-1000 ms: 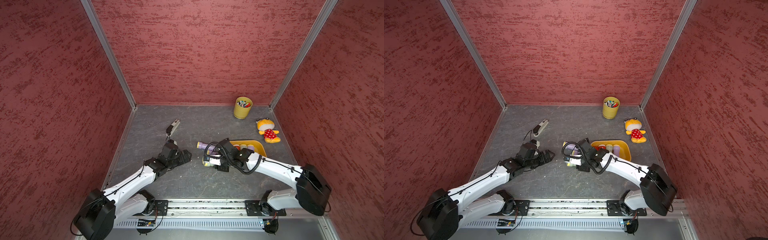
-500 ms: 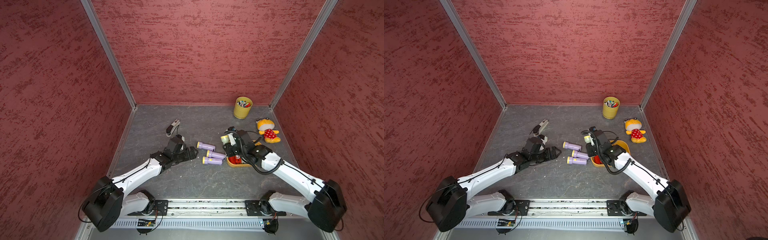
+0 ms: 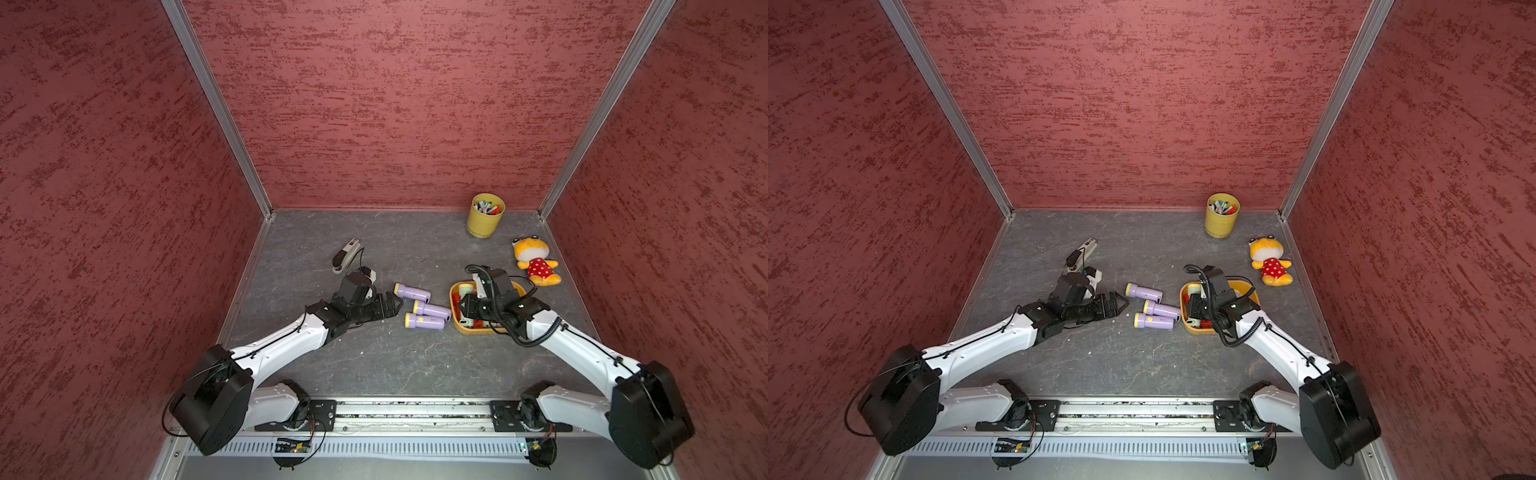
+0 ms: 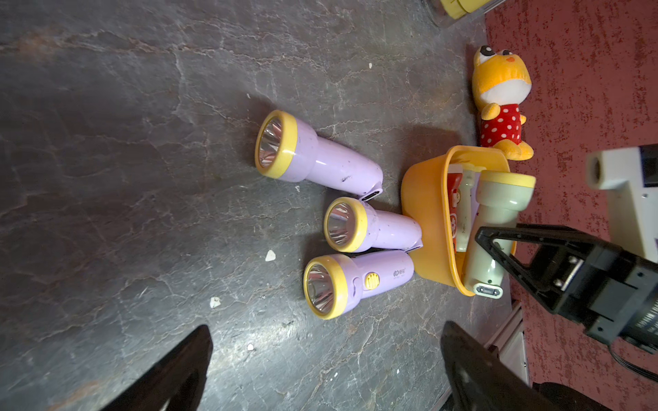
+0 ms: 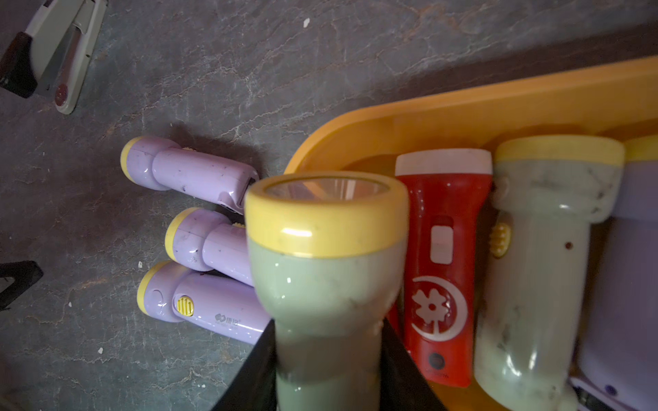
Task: Put the flashlights into the storage boxes
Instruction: Place the flashlight at the storage box.
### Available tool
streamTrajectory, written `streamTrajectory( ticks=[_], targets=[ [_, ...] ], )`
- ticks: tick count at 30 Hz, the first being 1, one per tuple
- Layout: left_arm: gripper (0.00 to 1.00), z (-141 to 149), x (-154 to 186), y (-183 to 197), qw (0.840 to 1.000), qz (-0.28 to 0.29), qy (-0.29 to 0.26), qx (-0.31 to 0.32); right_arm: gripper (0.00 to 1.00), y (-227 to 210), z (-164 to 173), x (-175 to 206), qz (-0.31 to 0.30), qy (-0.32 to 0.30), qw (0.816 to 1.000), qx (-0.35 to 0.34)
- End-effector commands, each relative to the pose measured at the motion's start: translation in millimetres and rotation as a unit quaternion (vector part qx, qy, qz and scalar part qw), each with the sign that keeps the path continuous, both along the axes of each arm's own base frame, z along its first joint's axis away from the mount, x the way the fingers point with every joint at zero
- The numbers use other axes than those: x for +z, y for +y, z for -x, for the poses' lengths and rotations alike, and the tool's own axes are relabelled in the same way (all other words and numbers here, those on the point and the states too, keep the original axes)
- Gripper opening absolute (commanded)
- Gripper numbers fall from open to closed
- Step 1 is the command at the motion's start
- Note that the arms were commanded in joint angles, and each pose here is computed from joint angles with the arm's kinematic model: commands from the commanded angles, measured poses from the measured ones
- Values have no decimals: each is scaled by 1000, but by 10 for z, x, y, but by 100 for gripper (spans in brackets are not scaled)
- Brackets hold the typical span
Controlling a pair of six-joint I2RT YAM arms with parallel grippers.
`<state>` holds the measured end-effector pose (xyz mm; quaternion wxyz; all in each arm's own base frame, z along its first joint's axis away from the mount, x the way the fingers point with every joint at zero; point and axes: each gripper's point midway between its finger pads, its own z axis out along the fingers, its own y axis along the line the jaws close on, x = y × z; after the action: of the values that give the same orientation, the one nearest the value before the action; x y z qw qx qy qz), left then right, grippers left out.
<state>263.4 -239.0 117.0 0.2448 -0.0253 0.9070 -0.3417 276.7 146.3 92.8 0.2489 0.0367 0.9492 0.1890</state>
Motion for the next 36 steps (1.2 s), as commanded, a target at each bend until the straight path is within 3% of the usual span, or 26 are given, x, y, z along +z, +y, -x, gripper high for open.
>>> streamTrajectory(
  ticks=[1, 11, 18, 23, 28, 36],
  targets=[
    [100, -12, 133, -140, 999, 19, -29, -29, 35, 36, -112, 111, -13, -12, 1000, 0],
    [100, 3, 153, -218, 998, 22, -34, -39, 41, 11, -124, 58, -13, 1, 1000, 11],
    [100, 13, 159, -218, 998, 21, -36, -39, 55, 31, -149, 46, -17, 9, 1000, 13],
    [100, 8, 154, -224, 998, 20, -35, -40, 53, 21, -154, 52, -15, 12, 1000, 12],
    [100, 6, 151, -242, 998, 21, -34, -42, 45, 16, -125, 47, -15, 19, 1000, 14],
    [100, 32, 127, -252, 998, 20, -32, -44, 51, -36, -65, -58, -15, 38, 999, -8]
  ],
)
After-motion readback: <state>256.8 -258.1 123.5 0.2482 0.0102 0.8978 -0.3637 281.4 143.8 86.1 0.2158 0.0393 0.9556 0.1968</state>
